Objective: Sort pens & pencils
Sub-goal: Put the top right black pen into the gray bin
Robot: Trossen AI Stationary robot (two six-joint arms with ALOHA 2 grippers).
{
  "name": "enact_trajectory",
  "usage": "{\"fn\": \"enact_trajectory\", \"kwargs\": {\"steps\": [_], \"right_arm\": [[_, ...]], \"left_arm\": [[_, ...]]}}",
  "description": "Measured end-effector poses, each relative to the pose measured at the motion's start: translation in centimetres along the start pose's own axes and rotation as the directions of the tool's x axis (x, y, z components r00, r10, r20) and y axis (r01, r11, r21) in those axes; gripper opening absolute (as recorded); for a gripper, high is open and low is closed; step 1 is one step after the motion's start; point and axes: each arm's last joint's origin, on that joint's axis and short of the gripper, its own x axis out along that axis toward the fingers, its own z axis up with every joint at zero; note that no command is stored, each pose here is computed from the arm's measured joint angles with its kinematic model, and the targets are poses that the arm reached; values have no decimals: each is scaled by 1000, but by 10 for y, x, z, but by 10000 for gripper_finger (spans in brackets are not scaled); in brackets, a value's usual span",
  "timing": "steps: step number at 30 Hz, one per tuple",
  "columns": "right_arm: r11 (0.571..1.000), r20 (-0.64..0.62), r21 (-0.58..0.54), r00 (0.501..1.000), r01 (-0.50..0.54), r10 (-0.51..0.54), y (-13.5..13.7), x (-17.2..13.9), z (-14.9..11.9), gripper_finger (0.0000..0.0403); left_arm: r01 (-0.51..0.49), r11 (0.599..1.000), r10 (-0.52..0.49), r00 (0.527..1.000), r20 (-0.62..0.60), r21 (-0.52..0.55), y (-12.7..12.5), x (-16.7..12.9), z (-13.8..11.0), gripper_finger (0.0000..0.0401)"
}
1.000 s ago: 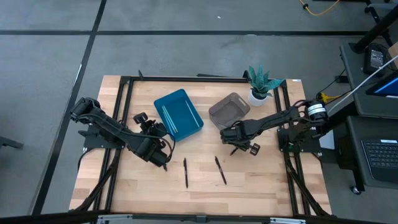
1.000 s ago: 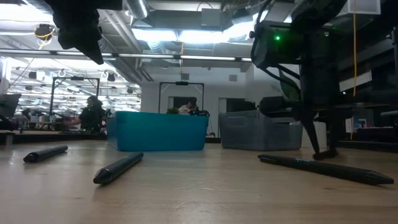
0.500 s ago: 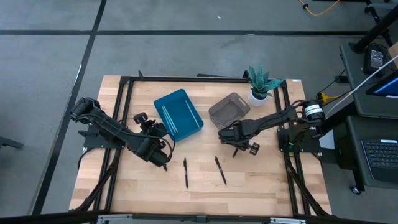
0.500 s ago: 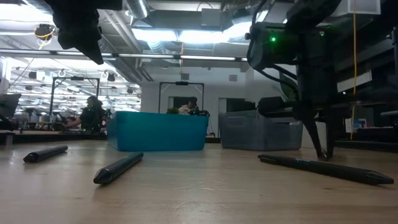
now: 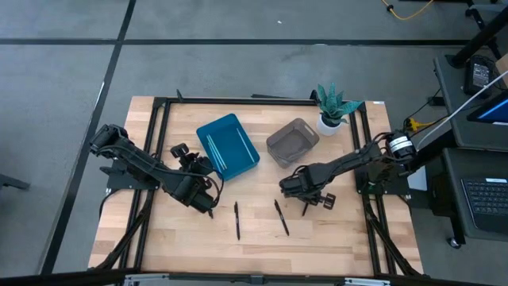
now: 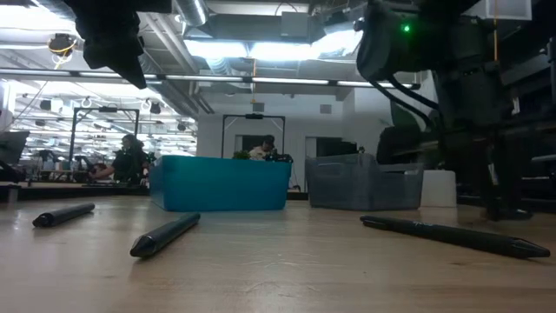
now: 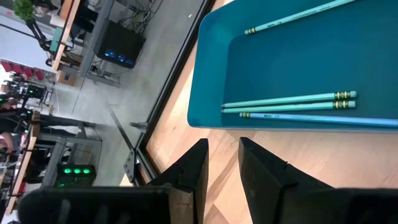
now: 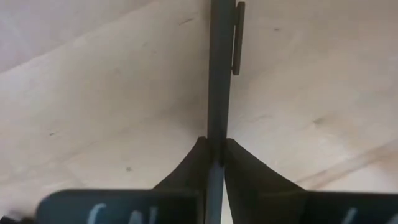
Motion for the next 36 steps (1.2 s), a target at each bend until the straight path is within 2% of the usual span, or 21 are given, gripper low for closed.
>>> {"fn": "enact_trajectory", "kwargs": {"steps": [7,14,21,27,36], "right_arm": [[999,40,5,998,42,-42,-1,-20,-7,30],[998,111,12,992,54,-55,0,-53,-16,30],[1000,219,8,976,-8,6,6,-96,-17,29],[992,271,-13,955,-124,123,30,-120,5,29],[986,238,-43,957,-158,164,63,-133,65,37]], "left_arm": [[0,1000,0,1000,0,0,0,0,0,82],[2,1000,-2,1000,-3,0,0,0,0,82],[2,1000,-2,1000,-3,0,0,0,0,82],[4,1000,-4,1000,-1,-4,0,0,0,82],[11,1000,-12,1000,-13,-3,-1,-1,-1,82]]}}
